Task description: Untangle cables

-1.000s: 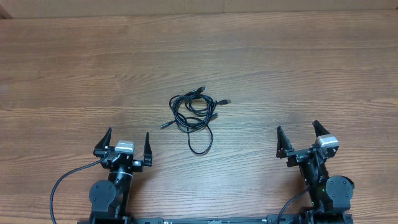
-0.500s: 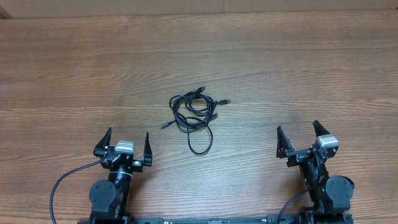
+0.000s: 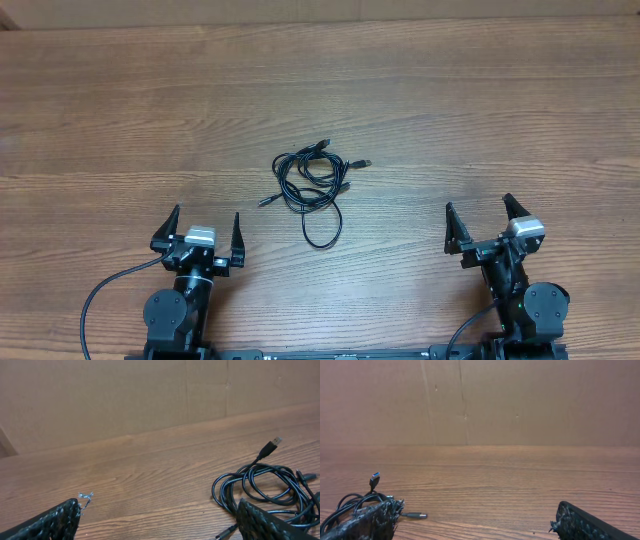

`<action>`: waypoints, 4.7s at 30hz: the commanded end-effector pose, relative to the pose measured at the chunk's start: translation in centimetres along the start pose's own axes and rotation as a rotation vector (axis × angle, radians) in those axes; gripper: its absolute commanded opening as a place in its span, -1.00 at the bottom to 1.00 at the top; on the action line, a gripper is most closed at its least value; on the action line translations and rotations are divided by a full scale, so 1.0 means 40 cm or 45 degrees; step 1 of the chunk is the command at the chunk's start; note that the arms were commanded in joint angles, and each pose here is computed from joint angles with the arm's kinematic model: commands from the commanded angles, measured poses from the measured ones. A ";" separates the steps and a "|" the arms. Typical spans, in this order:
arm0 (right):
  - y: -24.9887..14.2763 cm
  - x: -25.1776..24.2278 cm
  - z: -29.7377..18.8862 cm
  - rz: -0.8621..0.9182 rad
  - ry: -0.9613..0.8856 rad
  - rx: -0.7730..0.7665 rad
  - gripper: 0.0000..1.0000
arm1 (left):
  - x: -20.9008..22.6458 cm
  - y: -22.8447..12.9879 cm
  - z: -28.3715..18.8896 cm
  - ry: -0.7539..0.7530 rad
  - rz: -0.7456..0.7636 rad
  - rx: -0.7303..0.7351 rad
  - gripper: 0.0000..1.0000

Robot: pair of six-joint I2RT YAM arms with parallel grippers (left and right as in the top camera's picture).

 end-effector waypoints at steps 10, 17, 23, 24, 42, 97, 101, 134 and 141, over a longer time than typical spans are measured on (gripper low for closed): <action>-0.007 0.000 0.000 -0.010 0.004 -0.001 1.00 | -0.001 0.000 -0.001 0.002 -0.004 -0.006 0.99; -0.007 0.000 0.000 -0.010 0.004 -0.001 1.00 | -0.001 0.000 -0.001 0.001 -0.097 -0.006 0.99; -0.007 0.000 0.000 -0.010 0.004 -0.001 1.00 | -0.003 -0.010 0.003 -0.006 -0.106 0.026 0.99; -0.007 0.000 0.000 -0.010 0.004 -0.001 1.00 | -0.004 -0.012 0.003 -0.007 -0.106 0.031 0.99; -0.007 0.000 0.000 -0.010 0.004 -0.001 1.00 | 0.001 0.012 -0.006 -0.039 -0.137 0.120 0.99; -0.007 0.000 0.000 -0.010 0.004 -0.001 1.00 | -0.034 -0.017 0.187 -0.367 -0.215 0.975 0.99; -0.007 0.000 0.000 -0.010 0.004 -0.001 1.00 | -0.037 -0.029 0.201 -0.380 -0.218 1.034 0.99; -0.007 0.000 0.000 -0.010 0.004 -0.001 1.00 | -0.059 -0.087 0.267 -0.459 -0.247 1.274 0.99; -0.007 0.000 0.000 -0.010 0.004 -0.001 1.00 | -0.059 -0.087 0.267 -0.459 -0.247 1.273 0.99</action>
Point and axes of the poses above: each gripper's point midway between its finger pads, its own z axis out along the fingers, its own x axis along the line the jaws close on, y = z × x, the point moved 6 cm from there along -z, back along the fingers, and after that the axes turned 9 degrees about z, right-handed, at the moved point
